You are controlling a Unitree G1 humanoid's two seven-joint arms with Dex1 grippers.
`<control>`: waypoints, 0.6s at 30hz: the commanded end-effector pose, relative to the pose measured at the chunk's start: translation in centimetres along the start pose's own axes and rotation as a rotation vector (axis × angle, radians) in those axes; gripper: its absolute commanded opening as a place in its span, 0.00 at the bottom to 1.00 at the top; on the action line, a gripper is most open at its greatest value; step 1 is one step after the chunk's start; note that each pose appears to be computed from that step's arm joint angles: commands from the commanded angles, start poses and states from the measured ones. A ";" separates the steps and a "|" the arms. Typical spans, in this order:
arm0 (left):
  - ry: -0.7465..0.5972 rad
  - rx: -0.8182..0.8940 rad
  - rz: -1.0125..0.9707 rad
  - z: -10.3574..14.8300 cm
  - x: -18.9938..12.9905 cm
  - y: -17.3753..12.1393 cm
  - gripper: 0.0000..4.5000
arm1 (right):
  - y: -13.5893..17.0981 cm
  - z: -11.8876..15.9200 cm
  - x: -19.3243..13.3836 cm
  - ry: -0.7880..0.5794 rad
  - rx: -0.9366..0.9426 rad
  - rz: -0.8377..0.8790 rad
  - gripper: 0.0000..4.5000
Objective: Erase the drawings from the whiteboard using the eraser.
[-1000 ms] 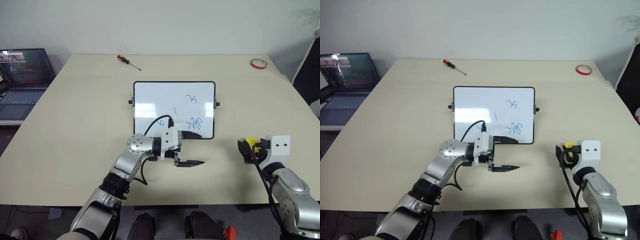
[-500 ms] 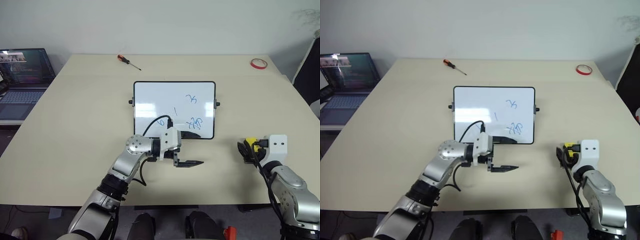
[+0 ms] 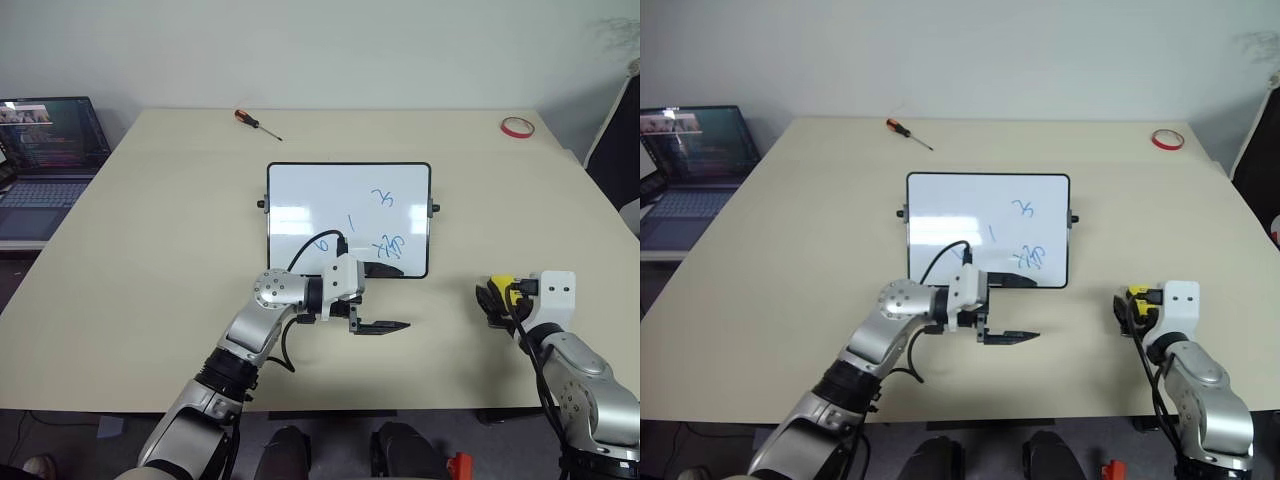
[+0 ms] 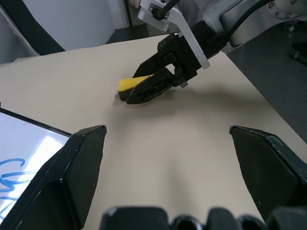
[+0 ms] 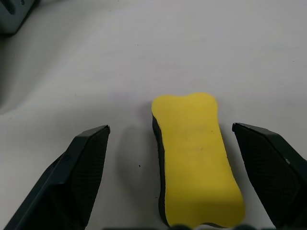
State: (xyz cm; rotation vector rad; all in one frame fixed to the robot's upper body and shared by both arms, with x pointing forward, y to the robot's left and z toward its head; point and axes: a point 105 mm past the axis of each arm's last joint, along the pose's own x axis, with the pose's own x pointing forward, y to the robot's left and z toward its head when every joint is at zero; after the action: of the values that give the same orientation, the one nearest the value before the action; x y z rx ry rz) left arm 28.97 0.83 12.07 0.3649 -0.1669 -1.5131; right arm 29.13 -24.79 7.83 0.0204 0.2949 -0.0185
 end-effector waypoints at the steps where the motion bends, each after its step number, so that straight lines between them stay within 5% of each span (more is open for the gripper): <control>1: -0.024 0.032 -0.005 1.0 0.3 -0.2 1.00 | -0.9 1.2 0.0 -0.045 0.017 -0.037 1.00; 18: -0.010 0.035 0.019 0.8 -0.2 0.3 1.00 | -1.1 0.9 0.4 -0.015 0.047 -0.048 1.00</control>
State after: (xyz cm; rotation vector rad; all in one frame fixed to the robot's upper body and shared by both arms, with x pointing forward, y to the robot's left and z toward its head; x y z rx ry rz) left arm 29.04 1.14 11.82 0.3666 -0.1486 -1.5005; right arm 29.61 -25.64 7.66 0.0591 0.3081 -0.0709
